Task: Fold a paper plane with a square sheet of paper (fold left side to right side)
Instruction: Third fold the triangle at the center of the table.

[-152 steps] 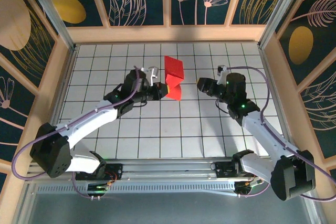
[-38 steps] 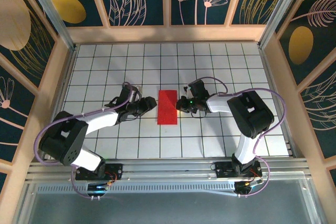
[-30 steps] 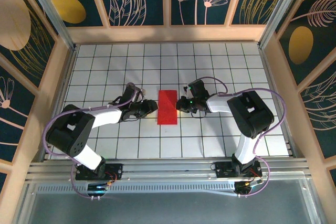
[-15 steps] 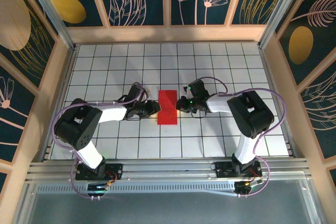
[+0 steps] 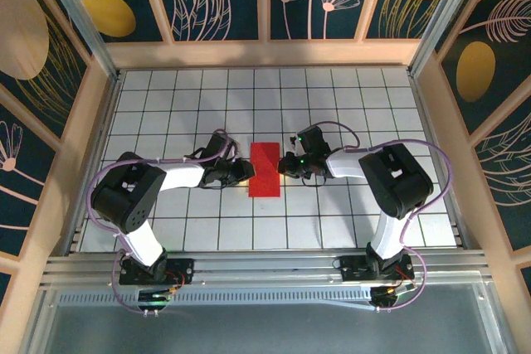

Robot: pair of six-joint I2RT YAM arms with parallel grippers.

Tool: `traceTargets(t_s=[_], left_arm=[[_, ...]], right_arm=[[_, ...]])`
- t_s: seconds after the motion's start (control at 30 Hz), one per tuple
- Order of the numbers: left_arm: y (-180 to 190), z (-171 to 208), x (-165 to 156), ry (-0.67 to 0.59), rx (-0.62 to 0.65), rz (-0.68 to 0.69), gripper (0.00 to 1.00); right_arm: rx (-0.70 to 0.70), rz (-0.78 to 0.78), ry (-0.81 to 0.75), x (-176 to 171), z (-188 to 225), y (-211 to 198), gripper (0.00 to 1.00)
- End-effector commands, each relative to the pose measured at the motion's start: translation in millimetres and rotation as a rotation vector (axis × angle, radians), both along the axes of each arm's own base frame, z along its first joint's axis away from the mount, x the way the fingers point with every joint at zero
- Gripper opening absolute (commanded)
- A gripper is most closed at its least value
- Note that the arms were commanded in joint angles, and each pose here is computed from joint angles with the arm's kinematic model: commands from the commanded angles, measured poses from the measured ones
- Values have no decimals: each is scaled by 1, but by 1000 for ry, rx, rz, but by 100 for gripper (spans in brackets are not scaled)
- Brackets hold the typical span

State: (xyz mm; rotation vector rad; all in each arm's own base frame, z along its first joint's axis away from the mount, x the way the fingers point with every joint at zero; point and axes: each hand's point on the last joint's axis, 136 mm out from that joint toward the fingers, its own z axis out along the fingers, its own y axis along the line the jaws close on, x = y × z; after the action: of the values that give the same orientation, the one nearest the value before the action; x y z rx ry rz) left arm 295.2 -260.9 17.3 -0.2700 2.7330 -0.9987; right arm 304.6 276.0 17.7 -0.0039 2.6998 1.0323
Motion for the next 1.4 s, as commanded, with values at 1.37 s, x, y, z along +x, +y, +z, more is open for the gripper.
traceTargets(t_s=[1.37], left_arm=[[-3,27,8,-81,16,8,12]], right_arm=[[-90,3,29,-11,-18,-13,0]])
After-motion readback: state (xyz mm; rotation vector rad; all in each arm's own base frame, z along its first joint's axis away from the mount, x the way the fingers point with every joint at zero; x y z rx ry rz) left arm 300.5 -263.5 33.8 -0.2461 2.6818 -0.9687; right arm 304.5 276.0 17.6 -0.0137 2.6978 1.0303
